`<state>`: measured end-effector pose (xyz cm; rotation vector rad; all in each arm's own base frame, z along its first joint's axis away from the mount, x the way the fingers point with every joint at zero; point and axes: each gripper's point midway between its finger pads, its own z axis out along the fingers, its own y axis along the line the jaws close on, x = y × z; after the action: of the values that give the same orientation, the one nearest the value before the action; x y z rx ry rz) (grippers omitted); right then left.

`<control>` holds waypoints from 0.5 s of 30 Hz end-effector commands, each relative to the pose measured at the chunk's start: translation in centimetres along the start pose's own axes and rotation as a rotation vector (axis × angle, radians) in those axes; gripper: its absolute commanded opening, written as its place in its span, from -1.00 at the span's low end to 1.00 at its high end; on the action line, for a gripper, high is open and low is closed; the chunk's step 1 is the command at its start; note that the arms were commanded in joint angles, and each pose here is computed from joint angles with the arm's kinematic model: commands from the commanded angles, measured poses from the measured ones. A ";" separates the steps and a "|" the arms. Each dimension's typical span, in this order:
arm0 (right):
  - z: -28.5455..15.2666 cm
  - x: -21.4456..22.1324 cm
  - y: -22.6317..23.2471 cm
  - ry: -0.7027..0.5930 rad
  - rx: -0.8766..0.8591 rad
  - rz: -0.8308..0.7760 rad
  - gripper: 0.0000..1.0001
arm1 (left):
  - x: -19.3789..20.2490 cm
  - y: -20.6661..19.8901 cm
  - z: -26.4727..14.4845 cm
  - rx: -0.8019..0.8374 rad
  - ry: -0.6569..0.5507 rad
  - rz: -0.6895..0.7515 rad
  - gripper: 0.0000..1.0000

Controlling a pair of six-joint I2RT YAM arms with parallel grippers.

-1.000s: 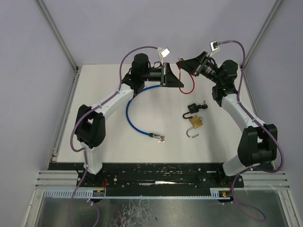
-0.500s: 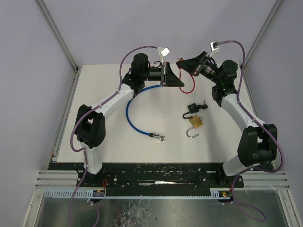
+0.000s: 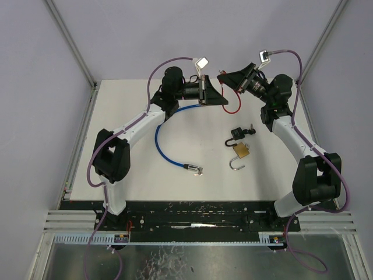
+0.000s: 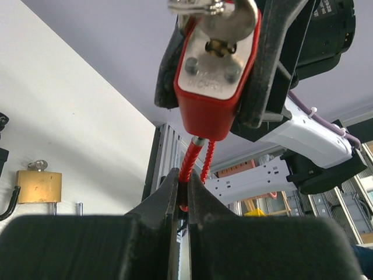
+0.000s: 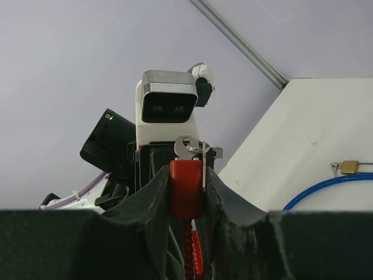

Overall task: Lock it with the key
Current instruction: Lock the lock.

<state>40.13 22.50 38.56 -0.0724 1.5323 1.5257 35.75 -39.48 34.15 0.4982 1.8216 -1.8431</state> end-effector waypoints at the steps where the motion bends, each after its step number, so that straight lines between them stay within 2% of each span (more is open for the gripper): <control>1: -0.1 0.0 2.6 -0.011 -0.063 -0.062 -1.00 | -2.6 -2.3 0.0 0.032 -0.132 0.078 -1.00; 15: -0.1 0.9 2.9 -0.005 -0.069 -0.065 -1.00 | -6.9 -3.5 -0.1 0.018 -0.347 0.088 -1.00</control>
<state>41.04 21.93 38.54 -0.0187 1.4992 1.4831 37.81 -40.09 33.99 0.3059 1.8008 -1.8058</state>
